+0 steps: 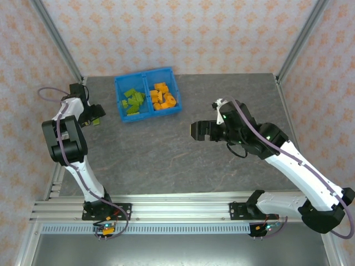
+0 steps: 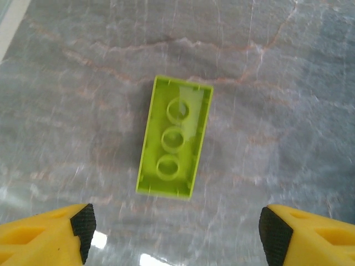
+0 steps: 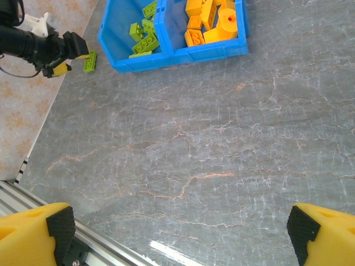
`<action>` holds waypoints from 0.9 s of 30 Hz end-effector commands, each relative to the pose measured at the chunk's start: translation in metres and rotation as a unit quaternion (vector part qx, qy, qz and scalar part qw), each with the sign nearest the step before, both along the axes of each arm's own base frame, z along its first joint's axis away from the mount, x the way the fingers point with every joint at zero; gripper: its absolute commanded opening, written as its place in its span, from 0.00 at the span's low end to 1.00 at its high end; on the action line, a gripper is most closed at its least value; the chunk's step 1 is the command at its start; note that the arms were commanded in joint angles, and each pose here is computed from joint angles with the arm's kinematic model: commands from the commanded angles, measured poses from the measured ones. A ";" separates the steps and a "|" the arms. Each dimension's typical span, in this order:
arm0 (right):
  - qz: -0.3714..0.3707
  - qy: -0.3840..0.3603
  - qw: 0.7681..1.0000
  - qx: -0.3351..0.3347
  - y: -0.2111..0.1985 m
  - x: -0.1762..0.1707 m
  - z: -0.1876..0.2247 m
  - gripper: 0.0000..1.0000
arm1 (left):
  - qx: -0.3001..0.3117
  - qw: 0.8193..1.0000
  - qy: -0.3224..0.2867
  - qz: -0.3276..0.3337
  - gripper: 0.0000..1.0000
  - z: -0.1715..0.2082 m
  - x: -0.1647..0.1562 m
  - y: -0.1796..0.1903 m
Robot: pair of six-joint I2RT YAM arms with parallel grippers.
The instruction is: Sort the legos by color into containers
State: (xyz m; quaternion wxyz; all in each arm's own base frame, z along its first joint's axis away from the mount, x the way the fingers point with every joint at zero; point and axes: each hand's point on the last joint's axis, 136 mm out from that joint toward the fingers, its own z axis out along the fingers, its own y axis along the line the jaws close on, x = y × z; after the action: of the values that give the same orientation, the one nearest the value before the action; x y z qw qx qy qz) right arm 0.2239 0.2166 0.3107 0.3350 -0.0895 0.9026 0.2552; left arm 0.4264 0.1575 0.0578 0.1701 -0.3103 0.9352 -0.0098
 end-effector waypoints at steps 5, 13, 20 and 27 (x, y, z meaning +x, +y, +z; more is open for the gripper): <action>0.002 0.009 1.000 -0.013 0.007 0.009 -0.007 0.99 | 0.007 0.999 0.032 -0.019 0.66 -0.016 0.015 0.011; -0.004 0.013 1.000 0.000 0.012 0.013 -0.002 0.99 | 0.019 0.997 0.074 -0.013 0.49 -0.039 0.004 0.017; -0.022 0.014 1.000 -0.001 0.008 0.015 -0.001 0.99 | 0.019 0.997 0.077 -0.009 0.26 -0.038 0.001 0.018; -0.026 0.018 0.999 0.019 0.011 0.014 0.004 0.99 | 0.014 1.000 0.005 -0.008 0.24 0.020 0.008 -0.001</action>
State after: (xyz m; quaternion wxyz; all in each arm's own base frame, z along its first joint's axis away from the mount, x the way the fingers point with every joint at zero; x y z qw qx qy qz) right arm 0.2339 0.2290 0.2960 0.3070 -0.0731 0.9153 0.2501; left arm 0.4356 0.1663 0.0314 0.1320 -0.2999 0.9448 0.0078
